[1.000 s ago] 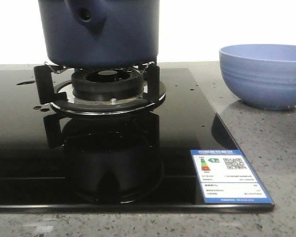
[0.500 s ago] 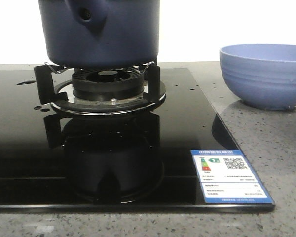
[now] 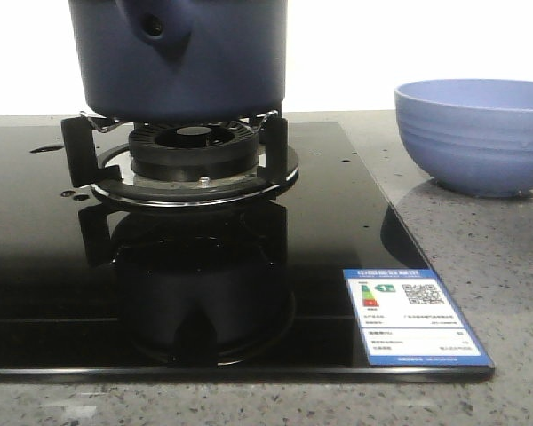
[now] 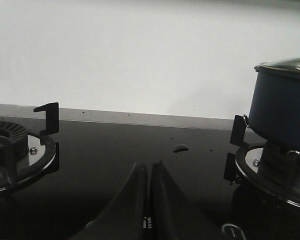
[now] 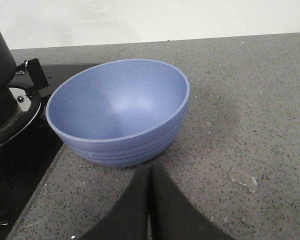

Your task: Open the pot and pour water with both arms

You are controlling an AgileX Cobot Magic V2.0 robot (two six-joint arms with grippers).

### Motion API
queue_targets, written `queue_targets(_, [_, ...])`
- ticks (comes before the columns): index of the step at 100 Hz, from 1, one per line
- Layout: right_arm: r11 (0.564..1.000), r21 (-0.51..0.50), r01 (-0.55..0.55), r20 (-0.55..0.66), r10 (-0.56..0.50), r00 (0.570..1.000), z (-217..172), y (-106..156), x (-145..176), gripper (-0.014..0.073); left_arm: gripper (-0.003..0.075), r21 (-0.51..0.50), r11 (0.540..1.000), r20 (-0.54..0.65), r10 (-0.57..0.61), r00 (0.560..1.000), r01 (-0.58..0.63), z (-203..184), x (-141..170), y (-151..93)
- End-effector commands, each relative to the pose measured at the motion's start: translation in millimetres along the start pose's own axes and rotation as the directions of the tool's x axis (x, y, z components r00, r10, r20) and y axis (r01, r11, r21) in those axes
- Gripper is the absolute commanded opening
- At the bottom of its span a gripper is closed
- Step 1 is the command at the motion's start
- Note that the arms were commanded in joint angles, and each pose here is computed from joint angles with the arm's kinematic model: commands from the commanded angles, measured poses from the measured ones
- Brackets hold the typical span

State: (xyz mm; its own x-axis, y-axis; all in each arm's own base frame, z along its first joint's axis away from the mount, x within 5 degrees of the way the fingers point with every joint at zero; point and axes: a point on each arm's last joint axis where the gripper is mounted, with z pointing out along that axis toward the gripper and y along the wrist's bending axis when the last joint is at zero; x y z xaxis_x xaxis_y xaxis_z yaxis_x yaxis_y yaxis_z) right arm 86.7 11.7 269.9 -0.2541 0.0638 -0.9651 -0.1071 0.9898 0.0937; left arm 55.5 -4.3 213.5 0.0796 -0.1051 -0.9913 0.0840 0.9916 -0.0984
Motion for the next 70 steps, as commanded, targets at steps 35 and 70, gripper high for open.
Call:
queue_targets(35, [1.000,0.026,-0.003,0.074,0.001,0.997,-2,-2,-13,-0.0063,-0.0020,-0.003,1.000,0.062,-0.006,0.998,0.007,-2,3,1])
queue_targets(70, [0.979,0.201,0.021,0.310,-0.084,0.947,-14,-15,-27,-0.0063,-0.0020,-0.003,1.000,0.062,-0.006,0.998,0.007,-2,3,1])
